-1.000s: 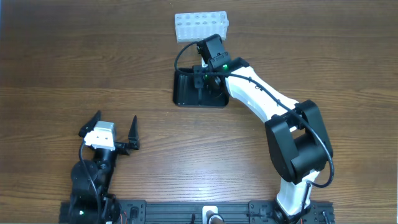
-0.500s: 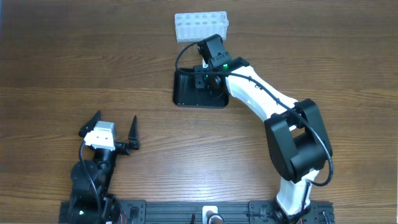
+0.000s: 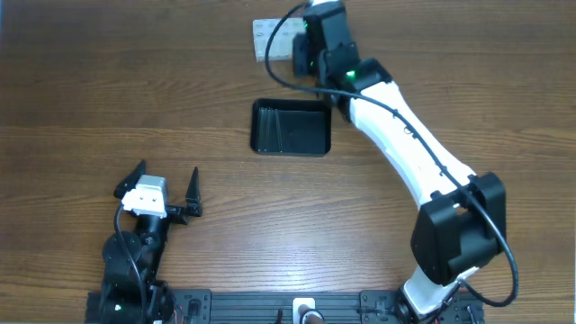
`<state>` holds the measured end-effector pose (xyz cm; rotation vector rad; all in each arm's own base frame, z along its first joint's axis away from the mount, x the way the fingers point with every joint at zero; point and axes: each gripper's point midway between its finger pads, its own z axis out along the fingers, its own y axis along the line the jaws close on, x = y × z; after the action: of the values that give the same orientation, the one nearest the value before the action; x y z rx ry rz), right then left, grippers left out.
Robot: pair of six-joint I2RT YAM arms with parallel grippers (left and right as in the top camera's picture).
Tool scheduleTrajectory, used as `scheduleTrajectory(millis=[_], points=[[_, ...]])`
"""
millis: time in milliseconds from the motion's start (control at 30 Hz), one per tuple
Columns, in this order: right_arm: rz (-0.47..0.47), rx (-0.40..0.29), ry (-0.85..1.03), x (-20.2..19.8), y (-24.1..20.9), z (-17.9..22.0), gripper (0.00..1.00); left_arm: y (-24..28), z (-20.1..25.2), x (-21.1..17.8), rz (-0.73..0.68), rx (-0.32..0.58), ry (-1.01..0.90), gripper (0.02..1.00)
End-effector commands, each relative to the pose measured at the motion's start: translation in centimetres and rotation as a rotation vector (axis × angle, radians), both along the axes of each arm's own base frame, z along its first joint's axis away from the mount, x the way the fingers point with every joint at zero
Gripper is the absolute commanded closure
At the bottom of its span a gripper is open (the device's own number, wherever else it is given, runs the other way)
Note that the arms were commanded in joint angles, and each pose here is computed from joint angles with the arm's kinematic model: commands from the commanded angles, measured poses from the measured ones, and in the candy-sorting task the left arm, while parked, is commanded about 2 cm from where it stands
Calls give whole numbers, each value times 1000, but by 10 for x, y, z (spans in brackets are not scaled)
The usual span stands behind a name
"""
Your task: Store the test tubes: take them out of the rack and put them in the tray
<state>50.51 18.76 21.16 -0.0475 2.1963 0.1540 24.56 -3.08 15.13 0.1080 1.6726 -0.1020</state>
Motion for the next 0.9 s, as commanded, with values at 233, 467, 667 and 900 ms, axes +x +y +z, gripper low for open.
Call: scheduleTrajectory(millis=[233, 467, 667, 900], points=[[-67, -139, -133, 48, -19, -18, 421, -1, -1, 0, -6, -8, 1, 18], [-91, -136, -141, 74, -23, -55, 290, -1, -1, 0, -5, -8, 1, 18], [-99, -161, -129, 92, -29, -73, 279, -1, -1, 0, -6, -8, 1, 18], [-112, -166, -140, 101, -31, -75, 288, -1, -1, 0, -6, -8, 1, 18]])
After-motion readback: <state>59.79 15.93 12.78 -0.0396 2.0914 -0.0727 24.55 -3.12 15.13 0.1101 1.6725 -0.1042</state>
